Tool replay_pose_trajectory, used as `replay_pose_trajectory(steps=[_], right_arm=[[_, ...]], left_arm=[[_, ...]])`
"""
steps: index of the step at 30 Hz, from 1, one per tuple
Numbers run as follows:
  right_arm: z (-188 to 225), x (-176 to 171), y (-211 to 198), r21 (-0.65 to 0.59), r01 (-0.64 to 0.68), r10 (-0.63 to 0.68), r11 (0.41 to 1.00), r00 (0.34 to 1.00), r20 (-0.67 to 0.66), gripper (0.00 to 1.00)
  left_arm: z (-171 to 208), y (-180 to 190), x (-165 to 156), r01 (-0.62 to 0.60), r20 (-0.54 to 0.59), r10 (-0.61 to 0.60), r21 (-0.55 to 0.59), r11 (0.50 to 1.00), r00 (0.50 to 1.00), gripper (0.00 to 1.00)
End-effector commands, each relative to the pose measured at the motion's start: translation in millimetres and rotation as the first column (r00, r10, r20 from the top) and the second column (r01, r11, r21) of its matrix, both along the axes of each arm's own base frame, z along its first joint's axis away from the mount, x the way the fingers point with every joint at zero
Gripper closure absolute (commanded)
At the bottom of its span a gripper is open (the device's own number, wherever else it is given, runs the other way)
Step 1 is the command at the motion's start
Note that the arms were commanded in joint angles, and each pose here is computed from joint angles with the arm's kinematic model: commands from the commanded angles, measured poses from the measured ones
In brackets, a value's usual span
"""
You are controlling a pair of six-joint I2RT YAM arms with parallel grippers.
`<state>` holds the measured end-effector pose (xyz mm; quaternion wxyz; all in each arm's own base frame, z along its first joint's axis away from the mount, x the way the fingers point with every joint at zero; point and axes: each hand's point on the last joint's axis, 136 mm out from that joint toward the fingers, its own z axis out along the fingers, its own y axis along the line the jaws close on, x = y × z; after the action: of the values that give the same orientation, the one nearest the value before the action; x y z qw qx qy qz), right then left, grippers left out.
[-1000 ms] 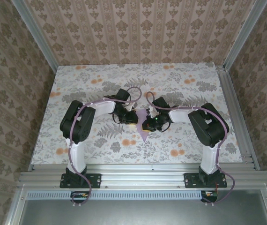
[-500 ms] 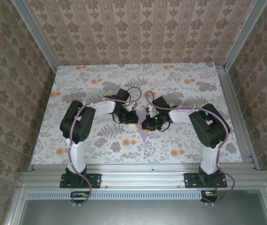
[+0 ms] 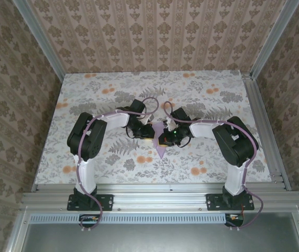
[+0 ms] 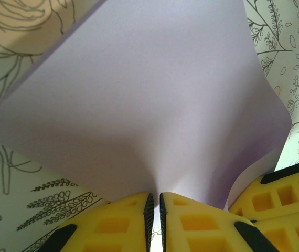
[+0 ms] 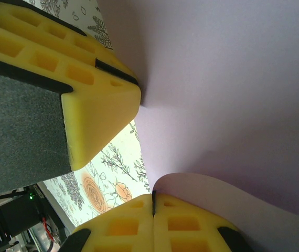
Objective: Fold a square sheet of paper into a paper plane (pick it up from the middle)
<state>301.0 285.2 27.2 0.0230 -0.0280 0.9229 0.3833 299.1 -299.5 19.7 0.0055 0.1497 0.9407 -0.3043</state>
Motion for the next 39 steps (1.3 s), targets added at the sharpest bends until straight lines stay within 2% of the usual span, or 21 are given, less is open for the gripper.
replay_pose_trajectory(steps=[1, 39], right_arm=[[-3, 0, 4, -0.004, -0.017, 0.017, 1.0, 1.0, 0.004, 0.95], [-25, -4, -7, -0.108, -0.017, 0.015, 0.994, 1.0, -0.015, 0.94]], left_arm=[[-28, 16, -18, 0.022, -0.066, -0.016, 0.087, 0.996, 0.998, 0.84], [-31, 18, -22, 0.03, -0.076, -0.024, 0.087, 0.996, 0.997, 0.84]])
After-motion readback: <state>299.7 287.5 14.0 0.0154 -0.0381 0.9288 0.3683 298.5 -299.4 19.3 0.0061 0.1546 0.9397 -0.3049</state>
